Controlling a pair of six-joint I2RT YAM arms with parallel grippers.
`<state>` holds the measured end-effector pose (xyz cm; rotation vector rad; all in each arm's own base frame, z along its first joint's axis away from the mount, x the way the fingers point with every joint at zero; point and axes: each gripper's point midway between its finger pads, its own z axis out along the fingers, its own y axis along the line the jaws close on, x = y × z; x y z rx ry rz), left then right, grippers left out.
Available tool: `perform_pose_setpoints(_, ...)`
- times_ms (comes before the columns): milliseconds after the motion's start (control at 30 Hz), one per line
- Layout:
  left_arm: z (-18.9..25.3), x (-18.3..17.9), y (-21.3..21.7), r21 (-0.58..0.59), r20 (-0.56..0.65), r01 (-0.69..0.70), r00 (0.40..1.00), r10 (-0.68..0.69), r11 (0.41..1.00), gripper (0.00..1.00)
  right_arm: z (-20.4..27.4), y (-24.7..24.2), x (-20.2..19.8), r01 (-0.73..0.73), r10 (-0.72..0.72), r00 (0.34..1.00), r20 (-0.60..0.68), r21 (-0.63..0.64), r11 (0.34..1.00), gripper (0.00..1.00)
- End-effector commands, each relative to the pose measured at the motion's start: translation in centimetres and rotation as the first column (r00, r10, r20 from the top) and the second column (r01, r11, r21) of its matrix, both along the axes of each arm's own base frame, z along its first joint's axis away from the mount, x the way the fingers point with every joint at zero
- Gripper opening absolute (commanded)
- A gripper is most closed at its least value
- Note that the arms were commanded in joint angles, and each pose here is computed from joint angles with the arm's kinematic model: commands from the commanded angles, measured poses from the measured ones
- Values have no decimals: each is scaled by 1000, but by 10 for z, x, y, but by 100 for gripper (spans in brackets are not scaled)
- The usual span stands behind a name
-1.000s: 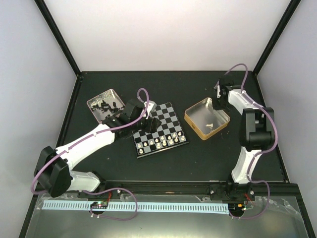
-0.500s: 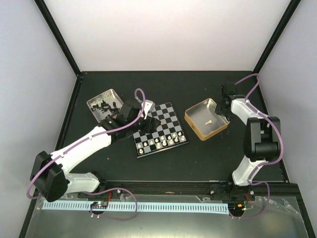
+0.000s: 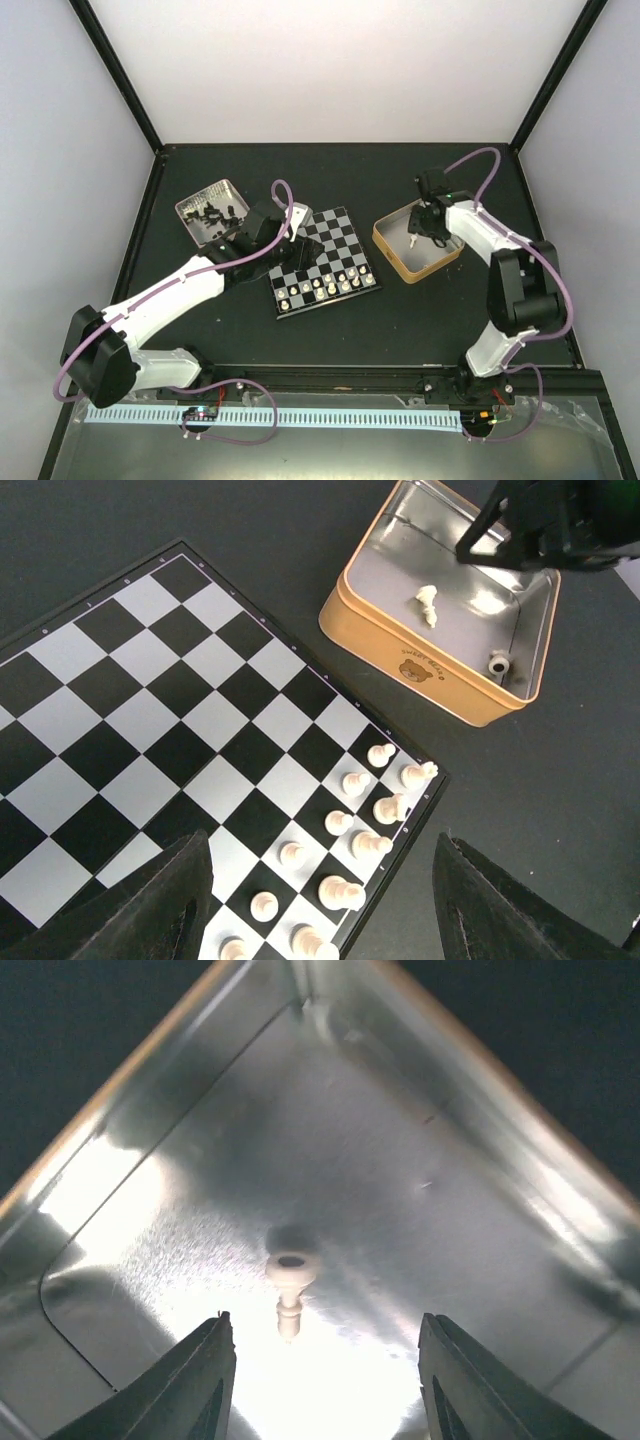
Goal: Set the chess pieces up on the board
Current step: Pick up the chess piece from the storage box.
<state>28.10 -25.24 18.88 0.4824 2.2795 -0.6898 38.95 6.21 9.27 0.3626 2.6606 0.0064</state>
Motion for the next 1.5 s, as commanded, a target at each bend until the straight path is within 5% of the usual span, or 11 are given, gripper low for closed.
perform_pose_setpoints(0, 11, 3, 4, -24, 27, -23, 999, 23, 999, 62, -28, 23, 1, 12, -9, 998, -67, 44, 999, 52)
perform_pose_setpoints(600, 7, 4, 7, -14, 26, -34, 999, 35, 999, 62, -74, 33, 19, -45, 46, 988, -150, 7, 999, 44)
perform_pose_setpoints(1033, 9, 4, 8, -25, 27, -39, 999, 39, 999, 62, -71, 31, 19, -2, 4, 991, -132, 16, 1000, 15)
perform_pose_setpoints(1300, 25, 2, 10, -79, 106, -38, 993, 47, 996, 70, 4, 56, 27, 24, -51, 994, 93, 267, 963, 15)
perform_pose_setpoints(1467, 40, 0, 9, -140, 180, -25, 982, 51, 990, 79, 54, 93, 13, 18, -126, 981, 148, 573, 819, 15)
